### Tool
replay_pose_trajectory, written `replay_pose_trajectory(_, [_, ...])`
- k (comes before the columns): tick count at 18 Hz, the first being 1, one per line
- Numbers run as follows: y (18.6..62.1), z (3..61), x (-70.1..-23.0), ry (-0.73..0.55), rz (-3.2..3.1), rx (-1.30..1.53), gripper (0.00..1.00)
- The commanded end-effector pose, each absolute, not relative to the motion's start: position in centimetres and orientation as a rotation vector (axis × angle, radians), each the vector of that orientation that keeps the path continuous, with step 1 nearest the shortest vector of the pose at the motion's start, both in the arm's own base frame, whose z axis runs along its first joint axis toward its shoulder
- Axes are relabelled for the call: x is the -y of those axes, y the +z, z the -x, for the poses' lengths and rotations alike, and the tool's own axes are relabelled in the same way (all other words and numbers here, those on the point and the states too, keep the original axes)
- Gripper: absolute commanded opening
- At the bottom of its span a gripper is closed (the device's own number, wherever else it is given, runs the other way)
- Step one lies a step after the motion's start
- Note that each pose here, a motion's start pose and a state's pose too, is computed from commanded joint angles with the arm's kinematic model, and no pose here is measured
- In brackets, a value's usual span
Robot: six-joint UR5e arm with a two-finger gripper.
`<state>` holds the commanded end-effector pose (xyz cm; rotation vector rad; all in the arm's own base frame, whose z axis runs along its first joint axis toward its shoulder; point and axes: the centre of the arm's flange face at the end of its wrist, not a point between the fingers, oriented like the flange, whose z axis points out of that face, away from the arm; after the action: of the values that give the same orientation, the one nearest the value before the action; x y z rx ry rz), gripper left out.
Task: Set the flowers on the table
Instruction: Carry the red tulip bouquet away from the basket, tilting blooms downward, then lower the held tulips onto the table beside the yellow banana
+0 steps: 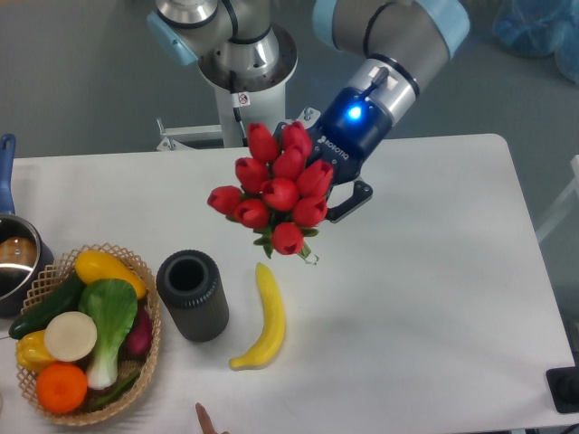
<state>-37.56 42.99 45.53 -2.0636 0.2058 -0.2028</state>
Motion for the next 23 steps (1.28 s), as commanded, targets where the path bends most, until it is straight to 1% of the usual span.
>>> replay_pose_trajectory(2, [45.7,37.4,-42.6,-0.157,2.118,-0.206,0.56])
replay_pose_trajectory(5, [46.4,37.6,-41.5,-0.028,2.258,-0.192,0.56])
replay_pose_trajectory(7, [46.3,37.8,-41.2,0.021,2.314,-0.185,0.56])
replay_pose_trajectory(13, [43.9,39.0,-40.5,0.162,2.526,-0.204,0.56])
replay_pose_trajectory(15, [42.4,39.9,-40.6,0.181,2.578,-0.252,0.56])
replay_pose_trajectory(21, [37.7,41.5,-41.4,0.161,2.674,-0.376,0.56])
replay_pose_trajectory(23, [36.1,41.4,-42.5,0.149,2.696,-0.442,0.56])
